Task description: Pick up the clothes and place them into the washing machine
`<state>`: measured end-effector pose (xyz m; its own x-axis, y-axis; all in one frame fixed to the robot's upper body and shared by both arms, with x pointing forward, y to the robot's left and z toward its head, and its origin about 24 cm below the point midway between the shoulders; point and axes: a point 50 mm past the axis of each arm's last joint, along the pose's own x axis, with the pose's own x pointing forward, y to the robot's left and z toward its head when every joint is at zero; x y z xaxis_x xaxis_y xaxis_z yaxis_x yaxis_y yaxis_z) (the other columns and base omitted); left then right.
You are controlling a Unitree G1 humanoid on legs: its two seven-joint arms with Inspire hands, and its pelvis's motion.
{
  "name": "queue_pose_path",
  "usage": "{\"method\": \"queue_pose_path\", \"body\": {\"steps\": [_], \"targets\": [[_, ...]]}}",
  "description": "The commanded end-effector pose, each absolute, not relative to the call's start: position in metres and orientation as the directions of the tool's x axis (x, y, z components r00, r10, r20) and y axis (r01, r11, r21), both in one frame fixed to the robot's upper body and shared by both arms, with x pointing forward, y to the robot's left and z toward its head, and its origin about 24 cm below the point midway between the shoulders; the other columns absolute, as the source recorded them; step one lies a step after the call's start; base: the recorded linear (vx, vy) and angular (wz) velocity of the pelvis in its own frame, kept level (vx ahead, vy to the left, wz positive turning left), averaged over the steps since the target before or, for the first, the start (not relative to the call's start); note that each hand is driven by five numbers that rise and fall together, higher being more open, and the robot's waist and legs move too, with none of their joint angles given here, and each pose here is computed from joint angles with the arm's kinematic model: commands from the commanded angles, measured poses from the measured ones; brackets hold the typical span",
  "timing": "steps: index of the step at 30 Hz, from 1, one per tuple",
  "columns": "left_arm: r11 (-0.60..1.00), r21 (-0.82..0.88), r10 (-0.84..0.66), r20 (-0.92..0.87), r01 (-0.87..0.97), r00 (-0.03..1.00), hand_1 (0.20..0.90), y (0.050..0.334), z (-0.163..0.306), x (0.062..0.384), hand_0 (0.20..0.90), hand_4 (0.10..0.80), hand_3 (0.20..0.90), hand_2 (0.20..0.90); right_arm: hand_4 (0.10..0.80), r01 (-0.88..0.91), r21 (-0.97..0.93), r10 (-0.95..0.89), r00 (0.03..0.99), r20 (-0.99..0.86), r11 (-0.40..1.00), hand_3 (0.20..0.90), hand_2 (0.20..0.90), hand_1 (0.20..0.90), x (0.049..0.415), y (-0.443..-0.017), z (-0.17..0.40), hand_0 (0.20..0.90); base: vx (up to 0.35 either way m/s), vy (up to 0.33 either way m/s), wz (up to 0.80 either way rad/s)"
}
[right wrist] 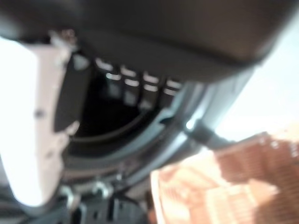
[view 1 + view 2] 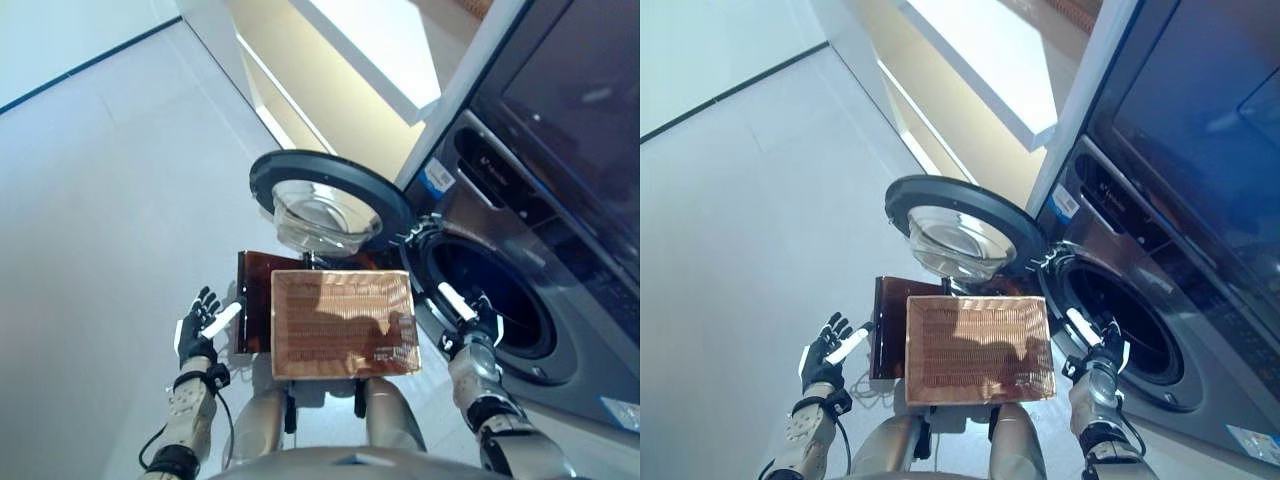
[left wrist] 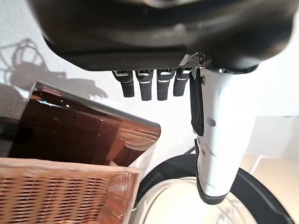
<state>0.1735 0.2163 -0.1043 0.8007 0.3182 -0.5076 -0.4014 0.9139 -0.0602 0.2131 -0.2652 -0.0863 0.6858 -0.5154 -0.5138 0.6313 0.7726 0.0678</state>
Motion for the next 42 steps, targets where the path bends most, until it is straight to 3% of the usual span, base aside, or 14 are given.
{"method": "queue_pose_path", "body": {"steps": [1, 8, 20, 23, 25, 31, 42], "targets": [[0.917, -0.017, 0.353, -0.431, -0.398, 0.830, 0.900, 0.234, -0.093, 0.184, 0.900, 0.800, 0.900, 0.900, 0.800, 0.568, 0.013, -0.506, 0.743, -0.437, 0.823, 0.900, 0.900, 0.900, 0.215, -0.277, -0.075, 0.900, 0.091, -0.042, 0.04], [0.910, 0.065, 0.379, -0.528, -0.409, 0.760, 0.900, 0.246, -0.111, 0.161, 0.900, 0.800, 0.900, 0.900, 0.800, 0.448, -0.107, -0.433, 0.732, -0.527, 0.888, 0.900, 0.900, 0.900, 0.184, -0.265, -0.099, 0.900, 0.090, -0.043, -0.02], [0.924, 0.163, 0.363, -0.657, -0.345, 0.661, 0.900, 0.246, -0.133, 0.128, 0.900, 0.800, 0.900, 0.900, 0.800, 0.376, -0.119, -0.359, 0.671, -0.649, 0.919, 0.900, 0.900, 0.900, 0.138, -0.242, -0.128, 0.900, 0.045, -0.009, 0.02], [0.934, 0.186, 0.347, -0.679, -0.305, 0.647, 0.900, 0.245, -0.136, 0.124, 0.900, 0.800, 0.900, 0.900, 0.800, 0.322, -0.166, -0.344, 0.644, -0.683, 0.932, 0.900, 0.900, 0.900, 0.128, -0.239, -0.134, 0.900, 0.000, 0.000, 0.00], [0.936, 0.220, 0.348, -0.706, -0.276, 0.617, 0.900, 0.246, -0.140, 0.117, 0.900, 0.800, 0.900, 0.900, 0.800, 0.182, -0.242, -0.302, 0.624, -0.721, 0.953, 0.900, 0.900, 0.900, 0.119, -0.232, -0.141, 0.900, -0.013, 0.014, -0.04], [0.932, 0.221, 0.356, -0.710, -0.288, 0.607, 0.900, 0.248, -0.141, 0.113, 0.900, 0.800, 0.900, 0.900, 0.800, 0.034, -0.299, -0.245, 0.665, -0.705, 0.954, 0.900, 0.900, 0.900, 0.122, -0.221, -0.140, 0.900, 0.000, 0.000, 0.00], [0.934, 0.216, 0.348, -0.729, -0.284, 0.589, 0.900, 0.241, -0.145, 0.110, 0.900, 0.800, 0.900, 0.900, 0.800, 0.045, -0.323, -0.280, 0.617, -0.735, 0.945, 0.900, 0.900, 0.900, 0.116, -0.222, -0.146, 0.900, 0.011, 0.005, 0.03]]}}
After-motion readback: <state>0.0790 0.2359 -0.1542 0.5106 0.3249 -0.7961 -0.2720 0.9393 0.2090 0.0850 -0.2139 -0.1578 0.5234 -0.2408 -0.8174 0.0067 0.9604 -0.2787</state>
